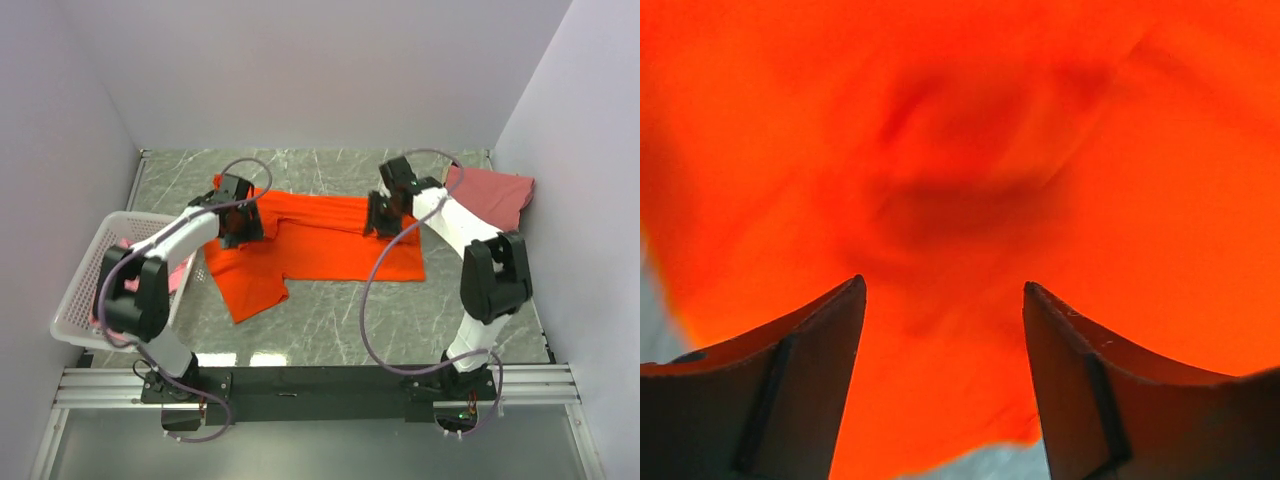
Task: Fold and stack the t-shirts
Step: Fold the tshirt
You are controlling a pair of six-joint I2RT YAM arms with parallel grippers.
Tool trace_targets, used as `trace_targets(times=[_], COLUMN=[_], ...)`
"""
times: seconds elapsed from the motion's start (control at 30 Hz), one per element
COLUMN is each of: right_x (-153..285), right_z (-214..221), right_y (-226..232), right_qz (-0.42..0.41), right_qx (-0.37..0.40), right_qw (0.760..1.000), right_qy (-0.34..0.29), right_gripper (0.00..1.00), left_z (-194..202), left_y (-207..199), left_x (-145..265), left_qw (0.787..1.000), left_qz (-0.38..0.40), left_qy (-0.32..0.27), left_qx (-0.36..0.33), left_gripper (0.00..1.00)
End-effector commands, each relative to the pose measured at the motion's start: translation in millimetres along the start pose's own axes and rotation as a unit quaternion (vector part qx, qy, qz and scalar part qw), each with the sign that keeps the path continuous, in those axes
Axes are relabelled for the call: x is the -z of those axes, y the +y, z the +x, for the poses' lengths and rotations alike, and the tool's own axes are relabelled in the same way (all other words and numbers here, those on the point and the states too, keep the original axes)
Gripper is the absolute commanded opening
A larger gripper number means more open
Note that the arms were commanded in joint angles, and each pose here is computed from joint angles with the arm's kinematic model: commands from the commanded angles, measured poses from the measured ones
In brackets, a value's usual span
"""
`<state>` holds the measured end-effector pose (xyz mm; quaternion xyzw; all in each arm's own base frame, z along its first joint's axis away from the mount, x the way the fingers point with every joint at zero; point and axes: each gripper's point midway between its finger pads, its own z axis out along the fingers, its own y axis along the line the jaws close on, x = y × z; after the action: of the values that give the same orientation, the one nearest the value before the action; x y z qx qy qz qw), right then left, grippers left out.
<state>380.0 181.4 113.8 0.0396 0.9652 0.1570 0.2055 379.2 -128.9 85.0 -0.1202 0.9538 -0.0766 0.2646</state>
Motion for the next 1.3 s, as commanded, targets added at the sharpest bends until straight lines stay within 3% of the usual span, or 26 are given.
trace_targets(times=[0.0,0.23,0.33,0.53,1.0,1.23,1.27], right_x=[37.5,39.6,34.0,33.4,37.0,36.5,35.5], right_z=[8.8,71.0,87.2,94.9,89.0,93.3,94.7], right_y=[-19.0,-55.0,-65.0,-70.1,-71.7,-84.4,-87.9], right_qz=[0.014,0.048,0.056,0.056,0.049,0.057,0.061], right_qx=[-0.014,-0.043,-0.059,-0.076,-0.078,-0.095,-0.099], right_qw=[0.999,0.998,0.997,0.995,0.996,0.994,0.993], right_qy=[-0.045,-0.023,-0.010,-0.009,-0.018,-0.019,-0.017], right_gripper=[0.49,0.49,0.49,0.49,0.49,0.49,0.49], left_z=[0.8,99.3,111.2,170.0,185.6,202.6,203.1], left_y=[23.1,81.0,62.6,68.9,74.5,83.2,83.7], left_x=[46.5,74.4,85.0,73.1,46.3,40.8,40.8], left_qw=[0.997,0.989,0.990,0.983,0.976,0.974,0.974], left_qz=[-0.041,-0.096,-0.063,-0.082,-0.098,-0.108,-0.109], left_qy=[-0.055,-0.015,-0.023,0.056,0.057,0.077,0.078], left_qx=[0.035,0.114,0.120,0.156,0.185,0.181,0.180], left_gripper=[0.69,0.65,0.61,0.59,0.53,0.32,0.25])
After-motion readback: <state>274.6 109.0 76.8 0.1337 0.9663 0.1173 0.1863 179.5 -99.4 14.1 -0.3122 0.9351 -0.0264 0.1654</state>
